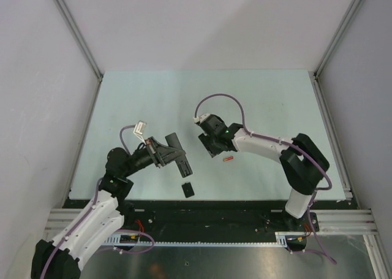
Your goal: Load the batteries into the remote control
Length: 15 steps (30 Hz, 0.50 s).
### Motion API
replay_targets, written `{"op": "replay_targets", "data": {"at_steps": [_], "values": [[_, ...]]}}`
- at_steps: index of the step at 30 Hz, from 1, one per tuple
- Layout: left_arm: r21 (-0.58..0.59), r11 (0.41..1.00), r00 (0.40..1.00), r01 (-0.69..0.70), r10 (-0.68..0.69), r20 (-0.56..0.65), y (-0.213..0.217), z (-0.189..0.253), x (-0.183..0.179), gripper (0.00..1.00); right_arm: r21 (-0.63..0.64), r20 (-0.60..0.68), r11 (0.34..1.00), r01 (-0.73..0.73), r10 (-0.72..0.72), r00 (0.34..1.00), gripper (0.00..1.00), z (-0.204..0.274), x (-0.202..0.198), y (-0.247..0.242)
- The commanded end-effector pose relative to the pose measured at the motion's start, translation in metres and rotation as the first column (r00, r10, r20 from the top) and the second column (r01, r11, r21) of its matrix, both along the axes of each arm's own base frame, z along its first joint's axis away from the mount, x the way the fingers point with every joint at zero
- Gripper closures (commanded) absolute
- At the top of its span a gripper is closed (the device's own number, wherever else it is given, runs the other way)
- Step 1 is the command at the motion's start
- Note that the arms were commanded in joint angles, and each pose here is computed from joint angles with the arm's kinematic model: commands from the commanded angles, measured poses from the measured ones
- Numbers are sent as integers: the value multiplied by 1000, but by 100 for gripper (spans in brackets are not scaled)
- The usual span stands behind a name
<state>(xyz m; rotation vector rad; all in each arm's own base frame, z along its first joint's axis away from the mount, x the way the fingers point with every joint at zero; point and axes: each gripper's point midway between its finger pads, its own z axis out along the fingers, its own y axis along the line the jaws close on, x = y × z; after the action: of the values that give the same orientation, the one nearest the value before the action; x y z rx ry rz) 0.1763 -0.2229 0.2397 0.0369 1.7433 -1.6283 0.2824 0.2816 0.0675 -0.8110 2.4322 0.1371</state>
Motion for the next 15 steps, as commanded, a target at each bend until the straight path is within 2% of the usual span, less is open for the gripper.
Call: {"op": "replay_targets", "data": {"at_steps": [1,8,12,15], "values": [[-21,999,997,47,-45,68,0,30,-13,100,-41,46,995,-96,98,994,62,-2,23,14],[-9,999,997,48,-48,62,1,23,-16,100,-61,59,982,-181,185,981,62,-7,39,26],[-4,999,997,47,-47,65,1,22,-16,100,-85,36,969,-231,234,971,62,-15,41,28],[-3,999,997,47,-47,67,1,22,-16,100,-58,5,962,-268,269,963,63,-19,37,30]]}}
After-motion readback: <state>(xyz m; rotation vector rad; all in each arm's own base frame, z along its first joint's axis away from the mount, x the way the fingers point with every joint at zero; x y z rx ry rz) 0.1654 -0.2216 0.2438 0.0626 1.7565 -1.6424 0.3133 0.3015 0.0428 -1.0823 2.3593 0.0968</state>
